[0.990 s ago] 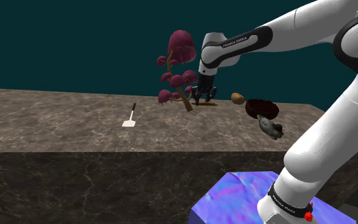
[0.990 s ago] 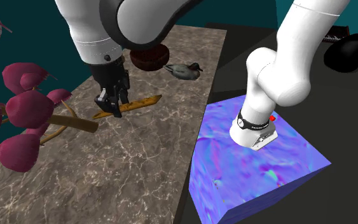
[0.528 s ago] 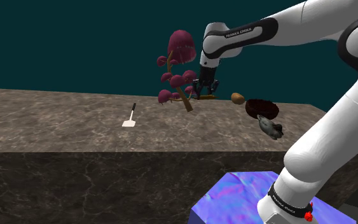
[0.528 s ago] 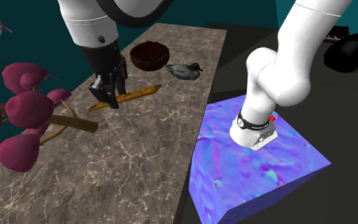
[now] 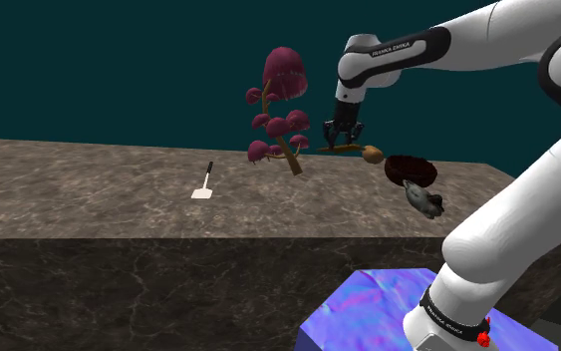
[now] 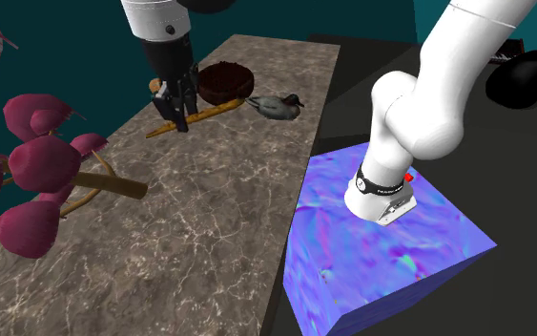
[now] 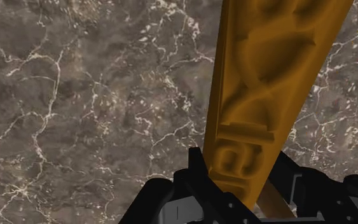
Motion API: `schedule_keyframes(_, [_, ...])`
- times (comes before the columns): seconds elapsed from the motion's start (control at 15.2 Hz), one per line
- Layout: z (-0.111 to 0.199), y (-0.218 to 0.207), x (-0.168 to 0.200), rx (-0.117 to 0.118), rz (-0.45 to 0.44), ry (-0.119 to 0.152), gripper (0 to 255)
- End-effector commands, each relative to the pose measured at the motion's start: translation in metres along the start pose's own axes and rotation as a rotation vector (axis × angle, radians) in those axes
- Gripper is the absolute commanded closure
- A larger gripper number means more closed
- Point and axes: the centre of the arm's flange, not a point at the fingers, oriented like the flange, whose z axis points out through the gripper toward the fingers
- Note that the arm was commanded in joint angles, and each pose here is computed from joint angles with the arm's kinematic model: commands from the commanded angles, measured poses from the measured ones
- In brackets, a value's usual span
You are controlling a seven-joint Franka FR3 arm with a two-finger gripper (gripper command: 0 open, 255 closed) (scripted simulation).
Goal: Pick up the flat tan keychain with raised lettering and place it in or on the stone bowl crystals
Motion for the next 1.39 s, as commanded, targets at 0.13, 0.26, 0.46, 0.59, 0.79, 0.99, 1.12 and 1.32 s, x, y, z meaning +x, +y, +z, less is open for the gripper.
schedule_keyframes(0.13, [0.001, 0.052, 0.01, 0.0, -0.002, 0.0, 255])
schedule_keyframes(0.26, [0.001, 0.079, 0.014, 0.0, -0.002, 0.0, 255])
schedule_keyframes(0.46, [0.001, 0.118, 0.02, 0.0, -0.002, 0.0, 255])
schedule_keyframes(0.59, [0.001, 0.144, 0.024, 0.0, -0.002, 0.0, 255])
schedule_keyframes(0.79, [0.001, 0.183, 0.03, 0.0, -0.002, 0.0, 255])
schedule_keyframes(0.99, [0.001, 0.222, 0.036, 0.0, -0.002, 0.0, 255])
schedule_keyframes(1.12, [0.002, 0.248, 0.04, 0.0, -0.002, 0.0, 255])
schedule_keyframes(1.32, [0.002, 0.287, 0.047, 0.0, -0.002, 0.0, 255])
